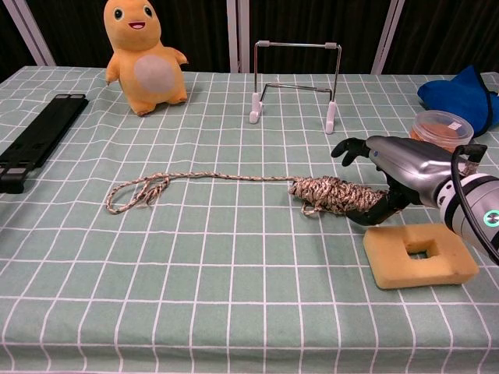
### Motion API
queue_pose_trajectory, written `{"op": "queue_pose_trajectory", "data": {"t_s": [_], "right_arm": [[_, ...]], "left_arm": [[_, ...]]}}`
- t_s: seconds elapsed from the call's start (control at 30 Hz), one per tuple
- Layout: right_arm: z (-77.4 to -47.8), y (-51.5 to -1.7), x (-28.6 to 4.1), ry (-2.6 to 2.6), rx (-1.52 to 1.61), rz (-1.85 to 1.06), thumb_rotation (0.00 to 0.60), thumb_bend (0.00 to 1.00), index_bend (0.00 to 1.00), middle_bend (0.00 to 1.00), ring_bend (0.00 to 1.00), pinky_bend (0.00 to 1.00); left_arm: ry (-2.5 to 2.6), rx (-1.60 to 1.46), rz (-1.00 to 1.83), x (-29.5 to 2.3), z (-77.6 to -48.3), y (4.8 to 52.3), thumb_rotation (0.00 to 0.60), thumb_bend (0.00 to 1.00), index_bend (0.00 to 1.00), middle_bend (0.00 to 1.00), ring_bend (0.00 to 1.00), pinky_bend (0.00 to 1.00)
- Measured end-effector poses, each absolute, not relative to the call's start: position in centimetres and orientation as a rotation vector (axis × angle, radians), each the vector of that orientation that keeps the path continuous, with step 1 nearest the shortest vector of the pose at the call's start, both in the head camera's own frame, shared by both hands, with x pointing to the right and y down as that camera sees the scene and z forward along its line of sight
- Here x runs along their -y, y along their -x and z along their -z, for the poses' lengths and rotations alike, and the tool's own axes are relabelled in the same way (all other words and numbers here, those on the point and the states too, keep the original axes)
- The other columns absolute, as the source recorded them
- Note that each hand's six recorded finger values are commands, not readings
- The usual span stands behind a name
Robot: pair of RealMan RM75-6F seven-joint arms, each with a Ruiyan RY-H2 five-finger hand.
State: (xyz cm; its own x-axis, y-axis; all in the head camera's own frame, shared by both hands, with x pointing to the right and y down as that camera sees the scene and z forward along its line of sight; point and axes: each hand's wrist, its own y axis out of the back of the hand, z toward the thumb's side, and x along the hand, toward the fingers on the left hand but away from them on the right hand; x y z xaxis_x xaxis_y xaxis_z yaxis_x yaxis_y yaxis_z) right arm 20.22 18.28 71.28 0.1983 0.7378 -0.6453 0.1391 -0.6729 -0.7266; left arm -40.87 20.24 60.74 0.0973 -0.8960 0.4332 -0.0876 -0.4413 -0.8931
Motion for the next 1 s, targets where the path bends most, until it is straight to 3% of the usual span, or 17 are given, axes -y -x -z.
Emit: {"op": "queue_pose_trajectory", "data": {"t_s": [0.47,1.0], "right_arm": [[-71.64,-19.96,-18.58,1.941,0.835,-1.523,0.600,0.24,0.27,0.26,0.13,0.27],[-72.18,-20.08,-18.54,1.903,0.888,-1.539,0.600,0.30,0.46,0.42,0.29,0.45]], "left_arm": [[1.661,-0.979,1.414,-19.69,-60.86,40.97,0.367,0.03,0.24,0.23,0.23,0.32],[1.667,-0.968,1.405,-19.32,-61.07,40.76,0.368,0.03,0.24,0.23,0.23,0.32]]}}
